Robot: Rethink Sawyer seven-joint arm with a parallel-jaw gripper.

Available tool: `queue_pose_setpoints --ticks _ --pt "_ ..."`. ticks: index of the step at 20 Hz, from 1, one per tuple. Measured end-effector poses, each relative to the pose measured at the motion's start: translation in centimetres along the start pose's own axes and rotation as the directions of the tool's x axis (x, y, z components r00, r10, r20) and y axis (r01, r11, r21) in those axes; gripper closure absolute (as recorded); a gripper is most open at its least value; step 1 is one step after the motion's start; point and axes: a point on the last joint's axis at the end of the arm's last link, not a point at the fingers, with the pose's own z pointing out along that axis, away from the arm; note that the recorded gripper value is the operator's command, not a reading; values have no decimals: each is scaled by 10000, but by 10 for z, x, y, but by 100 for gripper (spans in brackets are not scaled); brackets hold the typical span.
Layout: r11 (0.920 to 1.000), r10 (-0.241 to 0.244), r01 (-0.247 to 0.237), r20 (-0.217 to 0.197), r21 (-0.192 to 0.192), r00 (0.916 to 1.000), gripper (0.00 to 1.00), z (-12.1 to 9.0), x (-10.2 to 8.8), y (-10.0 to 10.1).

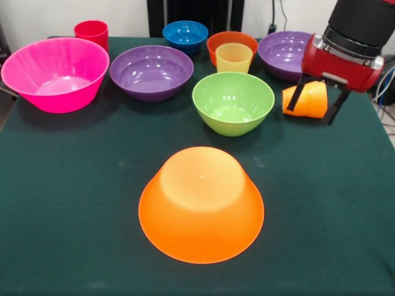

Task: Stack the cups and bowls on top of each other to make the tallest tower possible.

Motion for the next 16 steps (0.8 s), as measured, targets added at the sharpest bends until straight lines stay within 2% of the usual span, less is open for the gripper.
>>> queue_pose_setpoints --ticks 4,8,10,14,16 --pt "9996 285 -285 -61 -47 9996 0 -6 -3 -2" --pt "9944 1041 -1045 -269 -158 9942 0 -19 -5 -5" --pt "9917 1272 -1278 -352 -164 9913 0 -24 -3 -6" --pt "9775 2083 -2104 -813 -176 9747 0 -39 15 -6" --pt "9734 2255 -2284 -995 -188 9691 0 -43 23 -5"
